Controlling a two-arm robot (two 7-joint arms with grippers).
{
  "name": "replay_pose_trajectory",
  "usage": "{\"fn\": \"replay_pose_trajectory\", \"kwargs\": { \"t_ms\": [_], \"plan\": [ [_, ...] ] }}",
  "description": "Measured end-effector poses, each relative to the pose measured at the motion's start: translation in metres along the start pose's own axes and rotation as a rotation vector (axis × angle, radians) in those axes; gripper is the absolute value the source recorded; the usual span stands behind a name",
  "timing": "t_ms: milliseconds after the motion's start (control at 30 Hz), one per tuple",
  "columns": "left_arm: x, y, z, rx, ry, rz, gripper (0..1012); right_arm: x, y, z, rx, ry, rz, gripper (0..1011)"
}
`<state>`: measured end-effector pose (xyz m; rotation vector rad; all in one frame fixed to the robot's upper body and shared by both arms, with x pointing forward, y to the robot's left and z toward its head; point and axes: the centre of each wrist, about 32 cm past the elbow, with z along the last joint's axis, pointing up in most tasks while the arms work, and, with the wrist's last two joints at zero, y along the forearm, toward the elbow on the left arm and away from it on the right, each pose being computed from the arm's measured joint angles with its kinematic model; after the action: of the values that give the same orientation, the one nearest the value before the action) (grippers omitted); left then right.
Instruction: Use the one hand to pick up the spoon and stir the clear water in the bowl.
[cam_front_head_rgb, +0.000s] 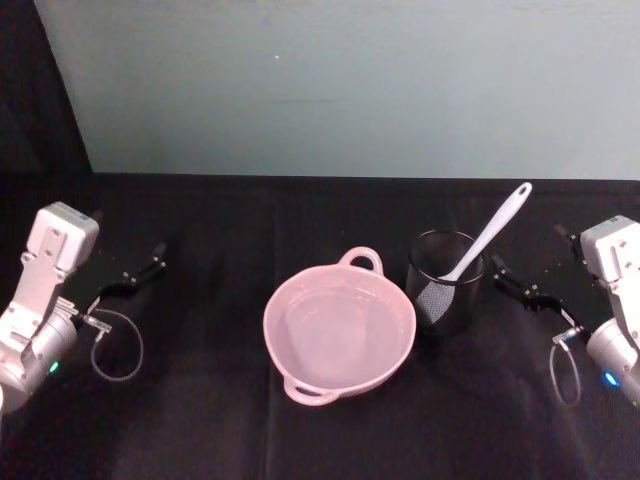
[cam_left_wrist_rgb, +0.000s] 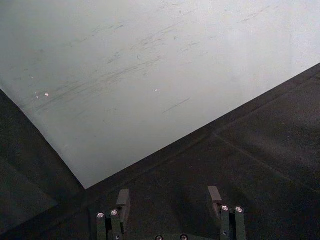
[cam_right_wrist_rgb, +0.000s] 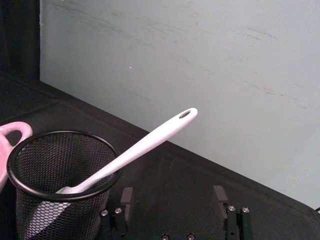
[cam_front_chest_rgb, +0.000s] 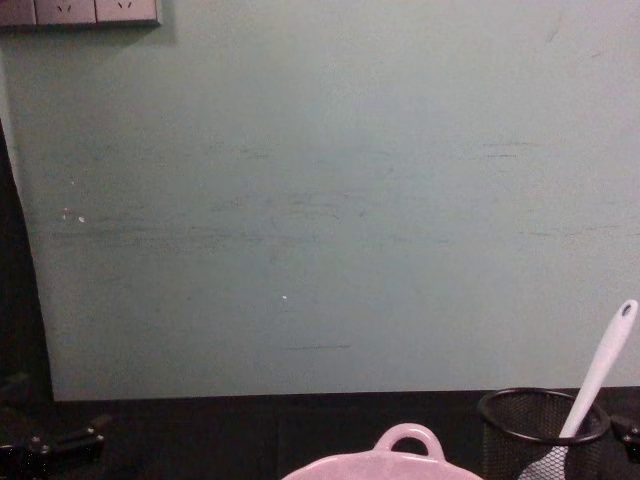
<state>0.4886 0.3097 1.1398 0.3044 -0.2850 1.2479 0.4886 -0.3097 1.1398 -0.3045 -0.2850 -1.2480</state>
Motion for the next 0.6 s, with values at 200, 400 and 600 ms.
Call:
{"fn": "replay_pose_trajectory", "kwargs": {
  "t_ms": [200,400,600],
  "plan": [
    [0.0,0.0,0.0,0.0,0.0,0.0,1005,0.0,0.0,0.0,0.0,0.0,0.0,1003],
    [0.0,0.0,0.0,0.0,0.0,0.0,1005,0.0,0.0,0.0,0.0,0.0,0.0,1003],
    [0.0,0.0,0.0,0.0,0.0,0.0,1005,0.0,0.0,0.0,0.0,0.0,0.0,1003]
  ]
}}
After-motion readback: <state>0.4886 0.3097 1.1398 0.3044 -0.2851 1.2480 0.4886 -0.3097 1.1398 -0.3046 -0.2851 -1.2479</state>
